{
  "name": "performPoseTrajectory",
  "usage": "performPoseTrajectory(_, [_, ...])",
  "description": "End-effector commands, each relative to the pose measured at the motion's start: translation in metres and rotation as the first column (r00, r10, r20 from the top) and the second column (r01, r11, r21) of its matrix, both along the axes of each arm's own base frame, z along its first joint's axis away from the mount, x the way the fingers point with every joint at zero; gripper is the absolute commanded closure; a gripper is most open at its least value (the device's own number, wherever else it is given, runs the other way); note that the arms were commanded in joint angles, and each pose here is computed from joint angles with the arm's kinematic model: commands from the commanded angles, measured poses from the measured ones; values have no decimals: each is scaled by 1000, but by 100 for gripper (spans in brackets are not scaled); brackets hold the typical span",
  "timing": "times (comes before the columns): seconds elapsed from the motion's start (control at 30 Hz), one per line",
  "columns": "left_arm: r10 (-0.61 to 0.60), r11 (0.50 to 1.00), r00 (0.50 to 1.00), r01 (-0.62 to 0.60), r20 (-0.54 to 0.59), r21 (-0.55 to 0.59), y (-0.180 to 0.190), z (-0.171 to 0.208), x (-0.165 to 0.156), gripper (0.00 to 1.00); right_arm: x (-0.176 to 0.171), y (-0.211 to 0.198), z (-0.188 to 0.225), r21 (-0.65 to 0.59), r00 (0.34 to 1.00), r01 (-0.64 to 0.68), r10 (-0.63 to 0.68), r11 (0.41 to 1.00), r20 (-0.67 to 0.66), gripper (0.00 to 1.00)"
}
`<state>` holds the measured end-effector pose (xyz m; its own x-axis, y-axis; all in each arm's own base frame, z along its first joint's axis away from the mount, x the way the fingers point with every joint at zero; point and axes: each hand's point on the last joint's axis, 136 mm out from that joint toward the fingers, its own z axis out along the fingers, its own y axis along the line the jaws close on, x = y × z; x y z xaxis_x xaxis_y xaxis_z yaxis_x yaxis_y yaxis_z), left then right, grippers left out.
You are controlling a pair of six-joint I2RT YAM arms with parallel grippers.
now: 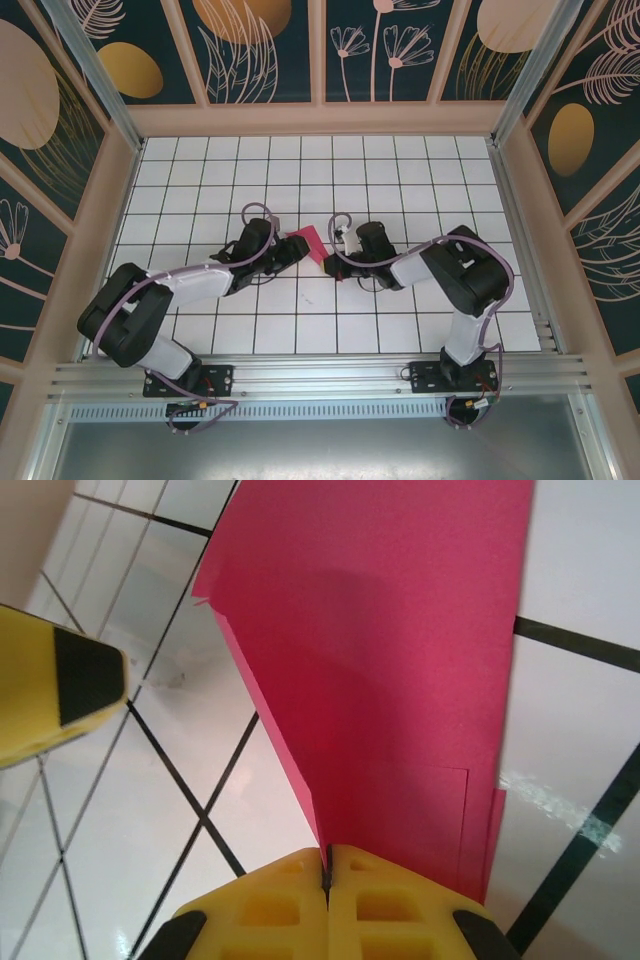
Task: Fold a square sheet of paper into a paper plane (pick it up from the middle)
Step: Fold the wing for the fifth time at the center of the table.
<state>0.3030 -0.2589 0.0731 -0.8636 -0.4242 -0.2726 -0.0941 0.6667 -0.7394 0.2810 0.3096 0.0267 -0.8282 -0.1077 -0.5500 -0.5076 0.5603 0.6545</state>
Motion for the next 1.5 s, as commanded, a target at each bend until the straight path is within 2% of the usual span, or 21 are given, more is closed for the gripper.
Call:
performPoseTrajectory(0.0, [-51,998,998,52,43,-34,-15,14,9,43,-4,4,7,108,993,-1,13,994,-114,100])
performPoseTrajectory(0.3, [-75,996,996,77,47,-39,-23,15,15,46,0,3,14,167,978,25,10,986,-210,100])
performPoseTrajectory(0.57, [-99,991,994,102,40,-81,-35,13,19,55,0,4,3,165,961,56,-8,985,-276,100])
performPoseTrajectory(0.8, [-133,980,989,140,61,-140,-50,15,26,55,-2,4,2,183,951,69,-10,981,-308,100])
performPoseTrajectory(1.07, [-136,984,990,140,43,-111,-56,-10,36,55,-2,4,3,189,948,79,-15,979,-317,100])
performPoseTrajectory(1.27, [-140,985,989,144,45,-90,-56,-17,38,56,0,-1,11,160,958,96,-48,982,-283,85])
performPoseTrajectory(1.47, [-149,986,988,151,37,-66,-55,-22,38,56,0,-12,16,100,968,116,-90,988,-234,77])
